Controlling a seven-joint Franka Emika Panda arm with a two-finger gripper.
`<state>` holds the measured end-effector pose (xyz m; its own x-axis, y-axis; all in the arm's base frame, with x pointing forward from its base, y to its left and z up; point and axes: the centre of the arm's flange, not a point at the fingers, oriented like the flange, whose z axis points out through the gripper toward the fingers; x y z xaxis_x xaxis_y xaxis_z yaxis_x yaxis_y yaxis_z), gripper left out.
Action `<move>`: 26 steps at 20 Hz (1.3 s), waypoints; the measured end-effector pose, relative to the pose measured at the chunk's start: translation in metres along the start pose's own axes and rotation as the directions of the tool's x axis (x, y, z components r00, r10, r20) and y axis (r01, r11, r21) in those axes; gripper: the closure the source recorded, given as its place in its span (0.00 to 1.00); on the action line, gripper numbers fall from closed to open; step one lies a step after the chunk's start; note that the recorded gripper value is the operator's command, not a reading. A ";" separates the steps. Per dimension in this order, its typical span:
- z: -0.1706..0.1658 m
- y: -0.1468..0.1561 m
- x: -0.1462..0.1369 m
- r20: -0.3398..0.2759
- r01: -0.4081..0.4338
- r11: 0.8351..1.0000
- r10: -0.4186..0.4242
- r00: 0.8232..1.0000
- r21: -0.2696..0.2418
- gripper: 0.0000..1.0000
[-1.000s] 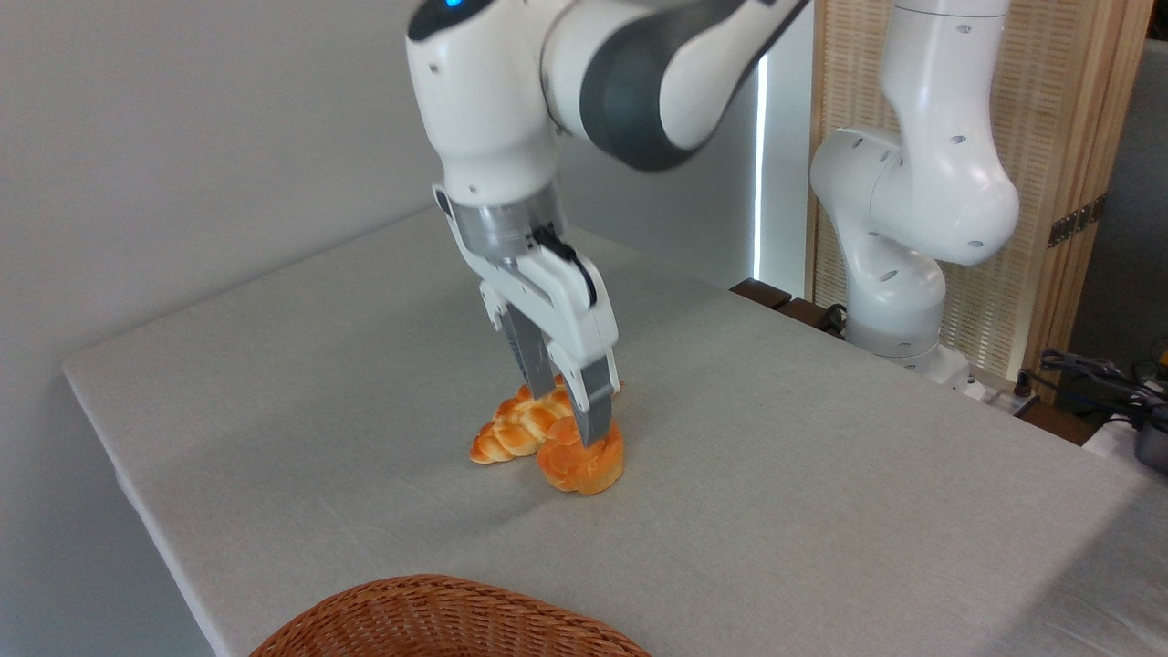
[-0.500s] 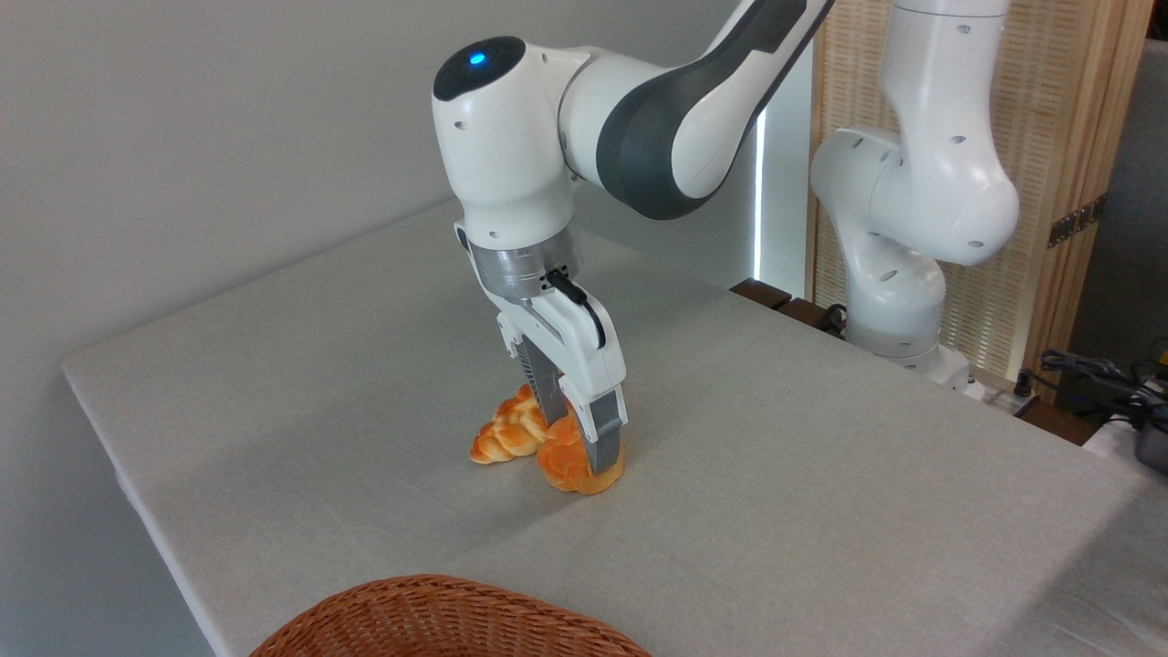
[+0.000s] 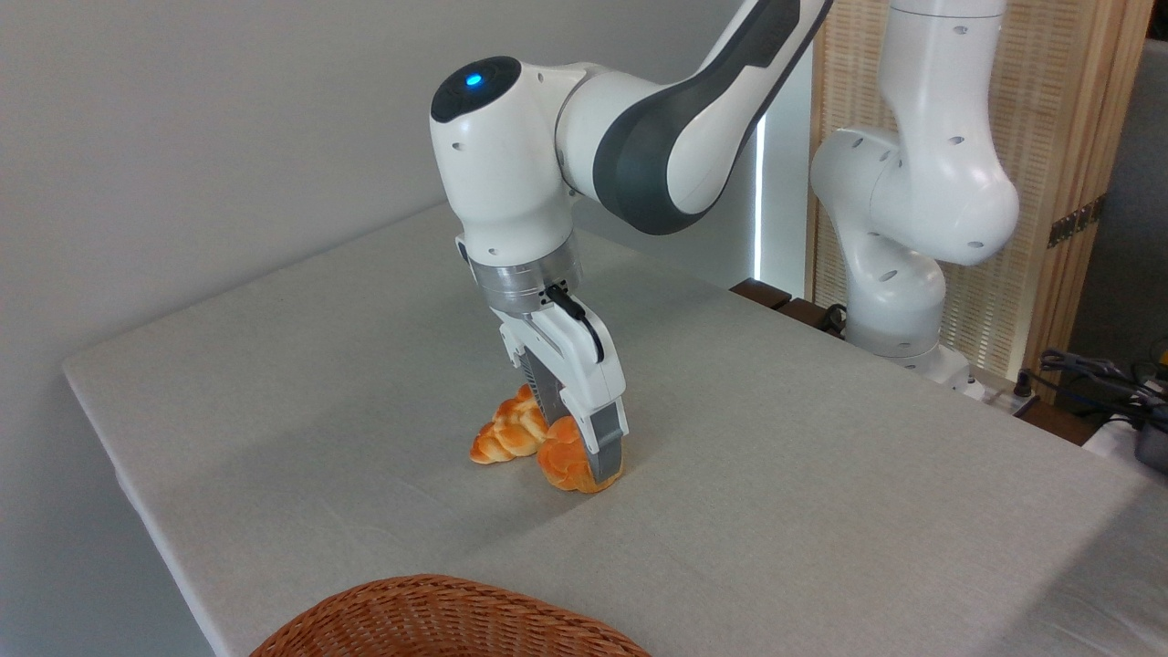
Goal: Put bread into the basket
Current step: 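Lower the open gripper onto the round golden bun, then close the gripper on the round bun and lift it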
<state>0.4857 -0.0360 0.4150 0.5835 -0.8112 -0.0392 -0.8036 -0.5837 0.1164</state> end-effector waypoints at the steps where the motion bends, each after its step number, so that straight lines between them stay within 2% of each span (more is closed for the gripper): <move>1: 0.000 0.000 0.000 0.001 -0.007 1.000 0.007 1.000 -0.001 0.50; 20: -0.001 0.000 0.000 -0.001 -0.012 1.000 0.012 1.000 0.002 0.50; 23: -0.015 -0.007 0.002 -0.033 -0.006 0.999 0.007 0.999 0.039 0.50; 26: -0.049 -0.022 0.000 -0.091 0.020 0.995 -0.012 0.996 0.095 0.50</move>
<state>0.5089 -0.0213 0.4610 0.6012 -0.7976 0.0497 -0.7990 -0.6009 0.0210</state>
